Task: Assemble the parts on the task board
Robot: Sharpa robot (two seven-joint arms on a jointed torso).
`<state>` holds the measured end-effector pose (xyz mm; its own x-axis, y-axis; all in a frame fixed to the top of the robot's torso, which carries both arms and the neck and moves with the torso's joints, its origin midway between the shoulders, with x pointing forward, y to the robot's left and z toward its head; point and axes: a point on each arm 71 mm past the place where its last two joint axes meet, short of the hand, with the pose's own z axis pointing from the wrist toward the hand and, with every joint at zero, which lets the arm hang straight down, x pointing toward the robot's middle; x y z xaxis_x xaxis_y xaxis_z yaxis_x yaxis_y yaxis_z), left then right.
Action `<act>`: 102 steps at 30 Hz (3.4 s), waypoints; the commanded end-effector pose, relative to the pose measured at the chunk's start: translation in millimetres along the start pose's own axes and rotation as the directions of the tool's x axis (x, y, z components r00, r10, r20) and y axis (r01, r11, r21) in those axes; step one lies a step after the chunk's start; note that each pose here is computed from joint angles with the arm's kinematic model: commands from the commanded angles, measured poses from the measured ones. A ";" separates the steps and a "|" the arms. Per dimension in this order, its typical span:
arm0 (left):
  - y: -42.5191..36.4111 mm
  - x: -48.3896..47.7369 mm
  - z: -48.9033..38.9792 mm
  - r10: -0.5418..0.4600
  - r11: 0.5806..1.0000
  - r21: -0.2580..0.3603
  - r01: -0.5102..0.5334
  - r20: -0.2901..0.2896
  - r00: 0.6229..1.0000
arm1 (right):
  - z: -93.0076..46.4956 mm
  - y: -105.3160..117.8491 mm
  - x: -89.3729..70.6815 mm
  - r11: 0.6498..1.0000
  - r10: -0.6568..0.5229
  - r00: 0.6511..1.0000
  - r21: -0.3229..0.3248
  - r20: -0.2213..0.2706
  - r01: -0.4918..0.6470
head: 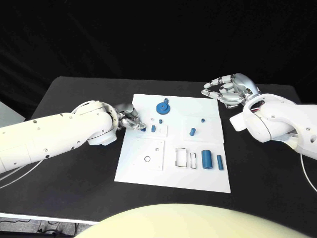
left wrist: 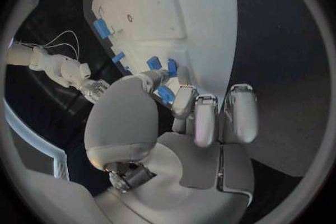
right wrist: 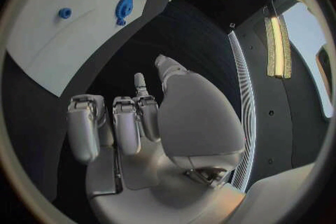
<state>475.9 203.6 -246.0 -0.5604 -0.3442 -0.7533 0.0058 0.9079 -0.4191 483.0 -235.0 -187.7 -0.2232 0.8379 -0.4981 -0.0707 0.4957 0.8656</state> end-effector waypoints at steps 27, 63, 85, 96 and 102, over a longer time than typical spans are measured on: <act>-5.3 3.2 -0.2 -0.043 0.999 0.027 0.043 -0.005 0.999 | -0.3 1.2 0.9 1.000 -0.006 1.000 -0.016 -0.007 0.006; -7.9 7.6 -1.3 -0.028 1.000 -0.008 0.028 -0.052 0.998 | -0.7 0.8 0.3 1.000 -0.009 1.000 -0.015 -0.008 0.009; -10.3 3.6 -1.8 0.003 1.000 -0.004 -0.003 0.007 1.000 | -1.0 0.8 0.1 1.000 -0.009 1.000 -0.016 -0.008 0.009; -11.8 6.7 -0.9 0.064 0.998 -0.005 -0.064 -0.026 0.998 | -0.9 0.8 0.1 1.000 -0.010 1.000 -0.016 -0.009 0.009; -13.2 7.3 -0.8 0.082 0.997 -0.001 -0.082 -0.026 0.996 | -0.9 0.8 0.2 1.000 -0.009 1.000 -0.016 -0.009 0.009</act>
<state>472.9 191.6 -243.9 -0.5630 -0.3050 -0.7681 0.0258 0.9225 -0.3852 482.6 -236.3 -187.5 -0.2214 0.8368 -0.5008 -0.0713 0.4982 0.8641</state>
